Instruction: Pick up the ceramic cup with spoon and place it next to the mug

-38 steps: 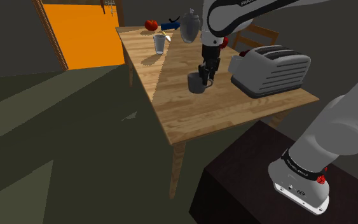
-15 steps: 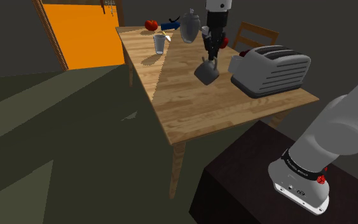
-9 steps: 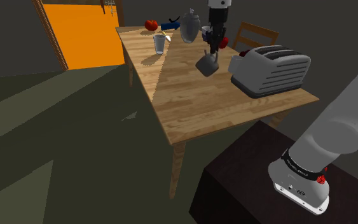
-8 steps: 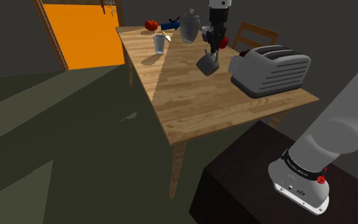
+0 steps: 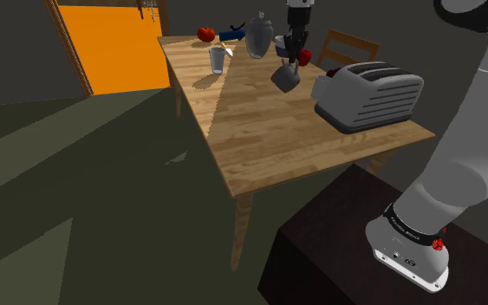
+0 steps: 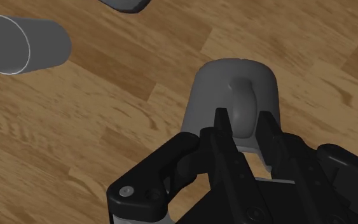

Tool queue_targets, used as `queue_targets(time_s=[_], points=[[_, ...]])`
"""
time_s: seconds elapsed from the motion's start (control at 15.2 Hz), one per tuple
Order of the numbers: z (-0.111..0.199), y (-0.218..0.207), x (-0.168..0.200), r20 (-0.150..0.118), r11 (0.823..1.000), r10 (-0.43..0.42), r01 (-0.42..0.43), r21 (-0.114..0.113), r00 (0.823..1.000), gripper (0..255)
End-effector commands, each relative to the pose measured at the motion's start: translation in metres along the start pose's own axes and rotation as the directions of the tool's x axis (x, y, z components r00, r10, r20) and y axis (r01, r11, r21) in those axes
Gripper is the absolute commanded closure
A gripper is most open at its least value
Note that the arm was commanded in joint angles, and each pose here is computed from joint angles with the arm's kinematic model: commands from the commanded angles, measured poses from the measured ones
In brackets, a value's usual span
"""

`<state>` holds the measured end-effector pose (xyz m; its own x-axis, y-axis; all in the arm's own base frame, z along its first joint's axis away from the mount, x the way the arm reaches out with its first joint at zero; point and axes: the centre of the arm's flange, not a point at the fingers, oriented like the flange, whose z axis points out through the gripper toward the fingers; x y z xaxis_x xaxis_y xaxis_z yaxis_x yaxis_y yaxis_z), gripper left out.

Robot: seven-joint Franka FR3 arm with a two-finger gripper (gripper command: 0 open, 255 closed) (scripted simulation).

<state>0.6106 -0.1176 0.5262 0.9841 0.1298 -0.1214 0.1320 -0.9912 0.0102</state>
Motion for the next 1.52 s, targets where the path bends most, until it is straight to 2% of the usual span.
queue_targets(time_s=[0.0, 0.46, 1.45], points=[[-0.001, 0.027, 0.013, -0.001, 1.000, -0.001, 0.001, -0.001, 1.000, 255], [-0.006, 0.117, 0.059, -0.001, 1.000, -0.001, 0.001, -0.001, 1.000, 255], [0.072, 0.116, 0.069, -0.001, 1.000, -0.001, 0.001, -0.001, 1.000, 255]])
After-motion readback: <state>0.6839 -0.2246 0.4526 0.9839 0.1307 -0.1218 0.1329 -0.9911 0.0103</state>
